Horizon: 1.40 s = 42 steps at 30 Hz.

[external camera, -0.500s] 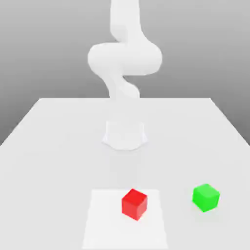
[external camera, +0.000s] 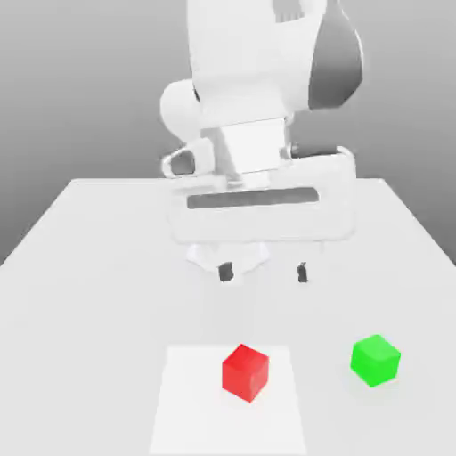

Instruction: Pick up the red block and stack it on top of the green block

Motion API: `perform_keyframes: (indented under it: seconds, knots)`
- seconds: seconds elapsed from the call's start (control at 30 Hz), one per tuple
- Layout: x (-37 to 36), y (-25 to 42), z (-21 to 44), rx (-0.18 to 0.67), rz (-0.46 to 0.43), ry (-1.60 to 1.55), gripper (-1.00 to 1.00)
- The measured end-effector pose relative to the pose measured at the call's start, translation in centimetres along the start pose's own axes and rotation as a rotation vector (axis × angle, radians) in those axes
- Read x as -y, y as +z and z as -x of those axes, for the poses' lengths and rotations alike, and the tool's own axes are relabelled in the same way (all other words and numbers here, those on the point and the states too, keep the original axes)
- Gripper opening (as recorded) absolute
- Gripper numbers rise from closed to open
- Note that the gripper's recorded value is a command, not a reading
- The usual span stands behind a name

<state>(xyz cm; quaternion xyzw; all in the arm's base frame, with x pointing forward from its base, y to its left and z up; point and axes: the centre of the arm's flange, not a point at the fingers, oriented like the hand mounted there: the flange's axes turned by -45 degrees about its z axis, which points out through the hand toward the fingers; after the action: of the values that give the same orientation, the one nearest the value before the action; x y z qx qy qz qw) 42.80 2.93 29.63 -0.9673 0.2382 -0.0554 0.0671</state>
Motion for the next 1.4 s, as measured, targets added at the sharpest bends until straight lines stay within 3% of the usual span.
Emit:
perform_keyframes:
  seconds: [0.17,0.5,0.53,0.77,1.13,1.4]
  knots:
    - [-3.3,7.5,3.6,0.058,0.147,0.122,0.00]
    - [-4.4,13.5,4.4,0.061,0.161,0.127,0.00]
    - [-4.5,14.2,4.6,0.063,0.161,0.129,-1.00]
    - [-4.5,14.3,4.6,0.062,0.161,0.129,-1.00]
    - [-3.5,8.3,4.1,0.061,0.161,0.128,-1.00]
    - [6.7,7.2,10.7,0.115,0.133,-0.432,-1.00]
